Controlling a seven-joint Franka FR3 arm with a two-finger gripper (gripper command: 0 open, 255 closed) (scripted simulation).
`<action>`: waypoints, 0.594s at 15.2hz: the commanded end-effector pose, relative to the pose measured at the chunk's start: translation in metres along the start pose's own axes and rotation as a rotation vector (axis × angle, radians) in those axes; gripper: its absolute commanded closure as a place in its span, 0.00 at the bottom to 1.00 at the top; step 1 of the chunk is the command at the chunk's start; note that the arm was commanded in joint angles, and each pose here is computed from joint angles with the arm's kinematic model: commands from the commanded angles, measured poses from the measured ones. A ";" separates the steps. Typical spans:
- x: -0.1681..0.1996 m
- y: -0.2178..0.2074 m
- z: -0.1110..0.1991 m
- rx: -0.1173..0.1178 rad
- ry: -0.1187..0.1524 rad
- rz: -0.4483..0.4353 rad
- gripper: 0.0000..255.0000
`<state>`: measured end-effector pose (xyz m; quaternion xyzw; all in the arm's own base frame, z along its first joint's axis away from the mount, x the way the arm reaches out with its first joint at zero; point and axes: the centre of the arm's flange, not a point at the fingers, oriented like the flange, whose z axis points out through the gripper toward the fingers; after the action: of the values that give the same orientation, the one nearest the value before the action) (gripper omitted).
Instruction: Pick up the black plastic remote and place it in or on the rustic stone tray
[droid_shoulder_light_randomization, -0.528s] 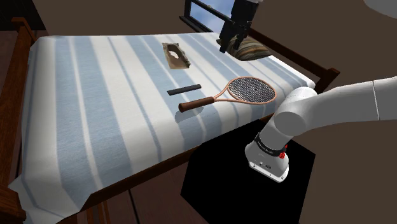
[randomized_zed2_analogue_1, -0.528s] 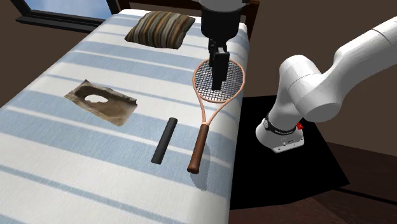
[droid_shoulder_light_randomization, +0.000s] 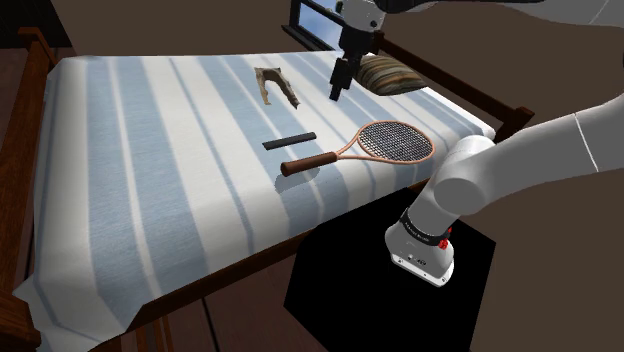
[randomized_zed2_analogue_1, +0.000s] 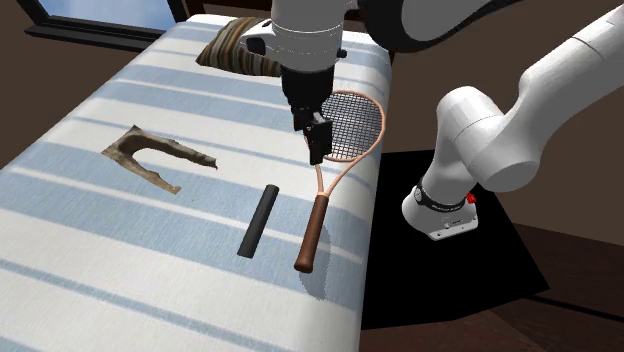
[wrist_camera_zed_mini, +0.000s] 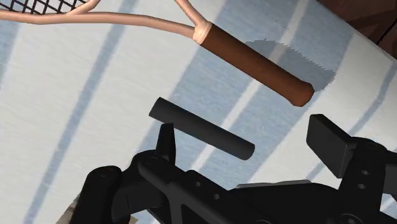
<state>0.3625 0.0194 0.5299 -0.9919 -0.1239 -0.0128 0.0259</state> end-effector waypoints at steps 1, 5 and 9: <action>0.013 0.000 0.022 -0.013 0.001 -0.114 0.00; 0.043 0.001 0.065 -0.037 -0.001 -0.328 0.00; 0.073 -0.003 0.107 -0.061 -0.003 -0.541 0.00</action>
<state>0.4260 0.0426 0.4381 -0.9341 -0.3564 -0.0203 -0.0045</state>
